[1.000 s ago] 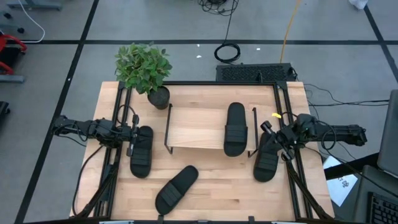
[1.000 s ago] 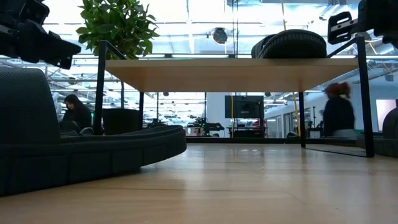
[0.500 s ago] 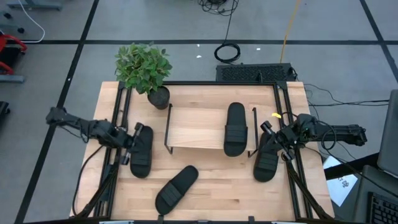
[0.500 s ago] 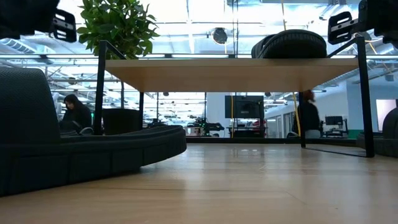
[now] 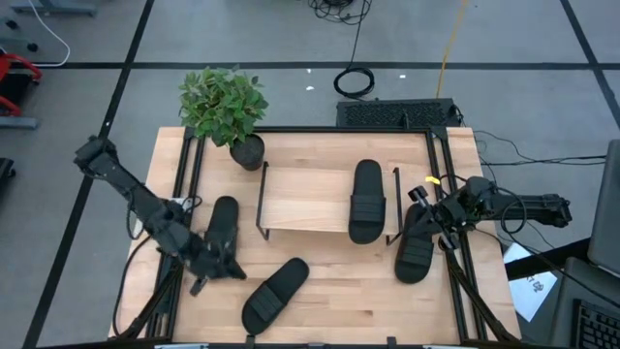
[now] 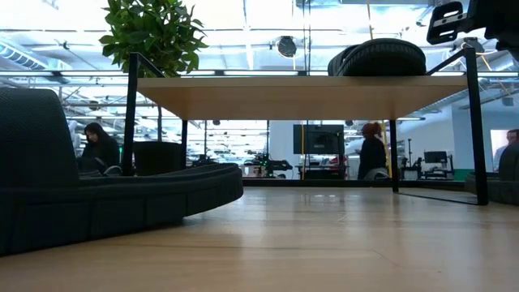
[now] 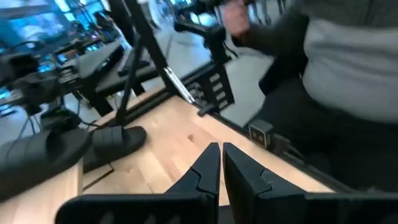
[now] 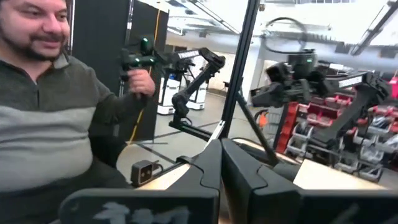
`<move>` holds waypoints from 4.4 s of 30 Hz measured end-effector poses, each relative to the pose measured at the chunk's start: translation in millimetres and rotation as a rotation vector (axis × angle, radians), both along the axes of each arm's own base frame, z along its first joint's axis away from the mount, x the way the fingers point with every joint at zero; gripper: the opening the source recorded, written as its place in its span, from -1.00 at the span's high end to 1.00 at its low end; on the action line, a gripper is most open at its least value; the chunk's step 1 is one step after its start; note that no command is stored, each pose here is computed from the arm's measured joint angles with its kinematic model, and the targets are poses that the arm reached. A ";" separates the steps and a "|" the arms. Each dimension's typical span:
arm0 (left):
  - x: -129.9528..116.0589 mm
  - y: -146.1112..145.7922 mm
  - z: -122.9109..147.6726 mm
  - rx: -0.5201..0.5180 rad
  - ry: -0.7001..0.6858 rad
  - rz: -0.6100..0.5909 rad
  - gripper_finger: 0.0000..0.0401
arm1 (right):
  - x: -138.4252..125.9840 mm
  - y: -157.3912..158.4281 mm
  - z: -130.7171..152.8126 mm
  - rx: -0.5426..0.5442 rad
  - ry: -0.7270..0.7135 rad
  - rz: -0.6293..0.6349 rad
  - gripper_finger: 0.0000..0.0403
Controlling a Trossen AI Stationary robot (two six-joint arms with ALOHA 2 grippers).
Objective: Pick and place slides into the shelf
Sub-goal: Put the black slide on the shelf
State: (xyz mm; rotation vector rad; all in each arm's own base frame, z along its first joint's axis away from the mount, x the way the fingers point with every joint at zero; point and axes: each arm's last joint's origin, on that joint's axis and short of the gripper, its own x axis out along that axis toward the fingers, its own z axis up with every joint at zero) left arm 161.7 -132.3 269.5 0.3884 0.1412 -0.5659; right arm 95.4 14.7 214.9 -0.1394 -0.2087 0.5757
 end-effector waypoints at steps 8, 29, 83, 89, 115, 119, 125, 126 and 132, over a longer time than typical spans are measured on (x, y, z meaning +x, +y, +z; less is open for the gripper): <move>30.5 -42.4 -6.9 0.084 0.175 0.300 0.87 | -0.1 -0.1 0.3 -0.008 -0.009 -0.003 1.00; 28.7 -167.9 -46.7 0.283 0.153 0.621 0.87 | 0.3 -0.7 0.4 -0.008 -0.012 -0.030 1.00; 31.1 -153.8 -84.6 0.071 0.589 0.572 -0.26 | 0.8 -1.4 1.2 0.014 -0.007 -0.054 1.00; 29.4 -150.7 -94.4 0.165 0.551 0.512 -0.38 | 0.8 -1.4 1.2 0.026 0.000 -0.052 1.00; 47.7 -161.5 -132.0 0.604 0.326 0.558 -0.44 | 7.6 -3.4 -2.4 0.037 0.047 -0.127 1.00; 49.5 -156.2 -133.0 0.624 0.335 0.588 -0.44 | 8.6 -3.4 -2.8 0.038 0.052 -0.127 1.00; 62.2 -142.4 -136.1 0.486 0.466 0.677 -0.29 | 8.7 -3.4 -2.9 0.038 0.054 -0.126 1.00; 64.6 -140.9 -136.3 0.467 0.489 0.679 -0.21 | 8.7 -3.4 -2.9 0.038 0.054 -0.126 1.00; 74.1 -134.2 -136.4 0.408 0.580 0.676 0.59 | 8.7 -3.4 -2.8 0.038 0.054 -0.126 1.00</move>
